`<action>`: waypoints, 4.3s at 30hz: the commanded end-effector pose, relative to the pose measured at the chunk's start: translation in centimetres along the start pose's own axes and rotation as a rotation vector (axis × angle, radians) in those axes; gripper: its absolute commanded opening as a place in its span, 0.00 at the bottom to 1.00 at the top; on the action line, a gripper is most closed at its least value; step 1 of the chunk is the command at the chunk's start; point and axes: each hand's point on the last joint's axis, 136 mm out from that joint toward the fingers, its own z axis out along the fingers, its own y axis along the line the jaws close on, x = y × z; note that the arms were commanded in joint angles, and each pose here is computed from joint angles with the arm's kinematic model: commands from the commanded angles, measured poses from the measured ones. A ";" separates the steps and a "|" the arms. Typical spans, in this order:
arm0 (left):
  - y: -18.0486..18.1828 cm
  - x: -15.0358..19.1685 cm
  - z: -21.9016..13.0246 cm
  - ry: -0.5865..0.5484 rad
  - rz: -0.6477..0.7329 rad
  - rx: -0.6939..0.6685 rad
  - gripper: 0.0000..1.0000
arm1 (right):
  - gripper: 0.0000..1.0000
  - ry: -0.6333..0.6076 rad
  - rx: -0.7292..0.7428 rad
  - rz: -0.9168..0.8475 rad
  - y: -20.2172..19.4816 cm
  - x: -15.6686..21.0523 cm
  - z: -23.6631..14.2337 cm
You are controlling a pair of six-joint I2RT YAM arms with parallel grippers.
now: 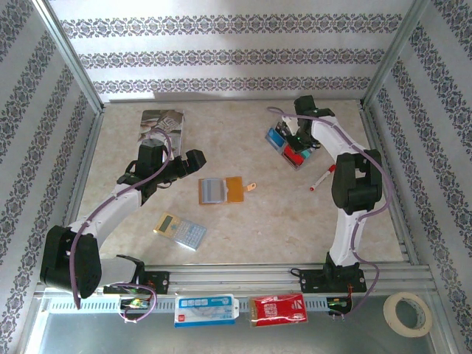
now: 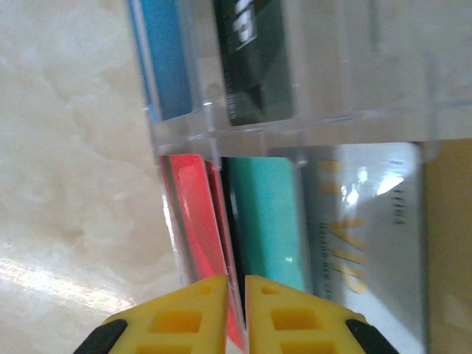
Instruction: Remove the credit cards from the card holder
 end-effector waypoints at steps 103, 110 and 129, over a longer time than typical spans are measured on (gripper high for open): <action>3.1 10.0 6.7 0.225 -0.253 0.127 0.24 | 0.38 0.111 -0.260 0.197 30.7 6.6 4.9; 4.8 11.0 8.1 0.257 -0.289 0.068 0.15 | 0.34 -0.104 -0.321 0.225 30.3 3.8 1.4; 4.0 10.9 8.4 0.294 -0.283 0.047 0.21 | 0.36 -0.329 -0.409 0.382 27.1 1.9 -4.3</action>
